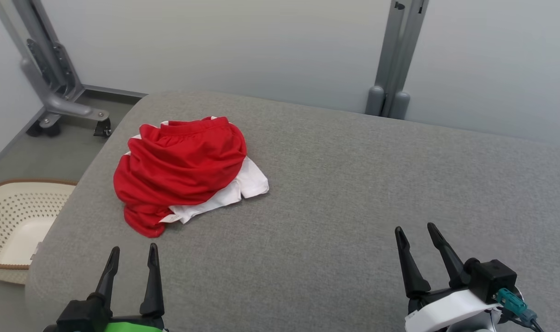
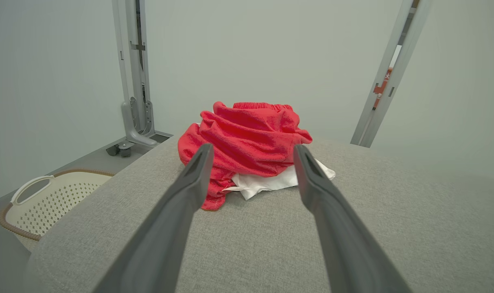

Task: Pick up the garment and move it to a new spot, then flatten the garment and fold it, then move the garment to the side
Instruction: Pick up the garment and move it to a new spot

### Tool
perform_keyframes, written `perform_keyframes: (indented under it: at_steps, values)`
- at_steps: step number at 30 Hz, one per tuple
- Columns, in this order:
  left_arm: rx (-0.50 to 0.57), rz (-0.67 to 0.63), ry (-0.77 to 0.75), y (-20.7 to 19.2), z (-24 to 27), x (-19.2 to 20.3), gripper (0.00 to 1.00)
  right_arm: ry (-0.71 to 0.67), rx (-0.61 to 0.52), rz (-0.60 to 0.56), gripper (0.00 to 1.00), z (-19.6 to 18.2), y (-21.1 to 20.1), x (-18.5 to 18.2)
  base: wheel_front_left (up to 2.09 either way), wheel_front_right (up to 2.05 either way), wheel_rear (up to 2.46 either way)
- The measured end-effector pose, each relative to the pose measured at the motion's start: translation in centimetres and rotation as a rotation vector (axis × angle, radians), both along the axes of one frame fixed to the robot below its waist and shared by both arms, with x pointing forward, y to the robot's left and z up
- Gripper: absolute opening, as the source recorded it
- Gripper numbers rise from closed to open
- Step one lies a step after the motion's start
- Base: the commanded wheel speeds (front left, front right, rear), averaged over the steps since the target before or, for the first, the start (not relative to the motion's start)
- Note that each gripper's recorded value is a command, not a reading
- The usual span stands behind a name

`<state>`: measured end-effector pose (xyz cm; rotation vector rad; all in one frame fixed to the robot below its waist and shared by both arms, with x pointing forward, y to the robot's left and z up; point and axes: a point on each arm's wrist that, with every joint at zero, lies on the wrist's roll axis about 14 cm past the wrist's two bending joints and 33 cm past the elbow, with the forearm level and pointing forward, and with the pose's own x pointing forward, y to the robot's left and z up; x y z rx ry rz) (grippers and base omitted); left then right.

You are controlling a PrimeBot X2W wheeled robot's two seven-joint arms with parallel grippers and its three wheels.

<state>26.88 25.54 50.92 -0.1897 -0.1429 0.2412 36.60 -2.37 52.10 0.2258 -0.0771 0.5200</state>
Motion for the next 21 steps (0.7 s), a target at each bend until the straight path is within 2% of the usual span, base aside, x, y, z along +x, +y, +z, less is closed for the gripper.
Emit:
perform_keyframes:
  at_steps: [13,21]
  values:
    - [-0.004,0.131,0.003,3.1,-0.2,-3.4,1.0,0.007,-0.005,0.092,1.0,-0.2,3.2,0.3,0.0,0.0,0.0]
    - [0.013,0.171,0.027,4.2,-0.3,-3.4,1.0,0.036,-0.027,0.116,1.0,-1.6,3.9,0.8,0.0,0.0,0.0]
